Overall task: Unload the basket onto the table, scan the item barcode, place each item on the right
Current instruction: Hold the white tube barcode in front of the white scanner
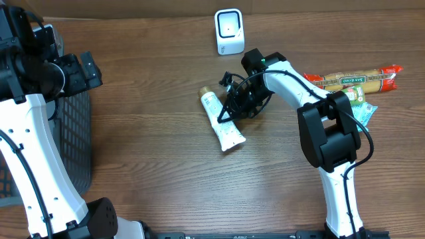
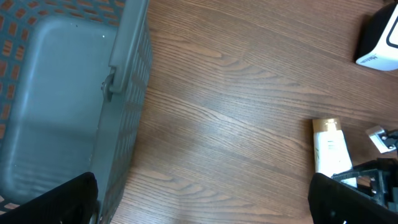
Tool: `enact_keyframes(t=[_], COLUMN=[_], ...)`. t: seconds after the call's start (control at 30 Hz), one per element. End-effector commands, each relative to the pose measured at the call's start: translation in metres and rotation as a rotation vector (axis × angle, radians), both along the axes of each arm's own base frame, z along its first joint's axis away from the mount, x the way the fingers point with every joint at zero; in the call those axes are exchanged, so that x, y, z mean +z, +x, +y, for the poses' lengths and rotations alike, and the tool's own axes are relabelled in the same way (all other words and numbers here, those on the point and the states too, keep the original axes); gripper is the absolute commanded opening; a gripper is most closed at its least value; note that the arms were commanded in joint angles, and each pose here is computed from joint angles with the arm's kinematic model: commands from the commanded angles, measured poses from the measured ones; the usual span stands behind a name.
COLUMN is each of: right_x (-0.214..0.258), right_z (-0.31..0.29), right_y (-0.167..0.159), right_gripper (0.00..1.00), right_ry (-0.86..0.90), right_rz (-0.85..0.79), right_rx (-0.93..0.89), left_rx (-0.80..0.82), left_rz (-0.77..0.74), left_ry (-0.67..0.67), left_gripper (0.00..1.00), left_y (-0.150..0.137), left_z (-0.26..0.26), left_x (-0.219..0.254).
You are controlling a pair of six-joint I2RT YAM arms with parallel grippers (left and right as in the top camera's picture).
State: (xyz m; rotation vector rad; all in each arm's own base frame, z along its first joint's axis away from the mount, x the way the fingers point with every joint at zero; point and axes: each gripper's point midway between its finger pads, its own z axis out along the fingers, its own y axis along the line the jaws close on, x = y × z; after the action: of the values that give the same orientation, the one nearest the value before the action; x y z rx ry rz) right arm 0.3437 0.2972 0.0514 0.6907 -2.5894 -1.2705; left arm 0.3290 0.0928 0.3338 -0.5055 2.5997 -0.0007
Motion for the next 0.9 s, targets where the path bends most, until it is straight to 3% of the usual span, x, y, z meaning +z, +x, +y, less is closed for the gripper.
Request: enact_keyframes(t=[0.0, 0.33, 0.43, 0.87], right_x=[0.071, 0.238, 0.269, 0.312], right_z=[0.019, 0.0, -0.01, -0.022], right_y=[0.015, 0.034, 0.031, 0.015], right_gripper=[0.04, 0.04, 0.04, 0.04], right_ry=[0.186, 0.329, 0.351, 0.436], right_rz=[-0.077, -0.384, -0.411, -0.394], right_rx=[-0.004, -0.127, -0.176, -0.203], left_rx=[-0.02, -0.02, -0.02, -0.02], left_rz=[-0.012, -0.012, -0.012, -0.012], left_ry=[0.014, 0.014, 0.014, 0.014], left_gripper=[1.0, 1.0, 1.0, 0.99], left_y=[0.001, 0.001, 0.001, 0.001], left_z=[0.0, 0.0, 0.0, 0.0], left_x=[0.004, 0.004, 0.004, 0.004])
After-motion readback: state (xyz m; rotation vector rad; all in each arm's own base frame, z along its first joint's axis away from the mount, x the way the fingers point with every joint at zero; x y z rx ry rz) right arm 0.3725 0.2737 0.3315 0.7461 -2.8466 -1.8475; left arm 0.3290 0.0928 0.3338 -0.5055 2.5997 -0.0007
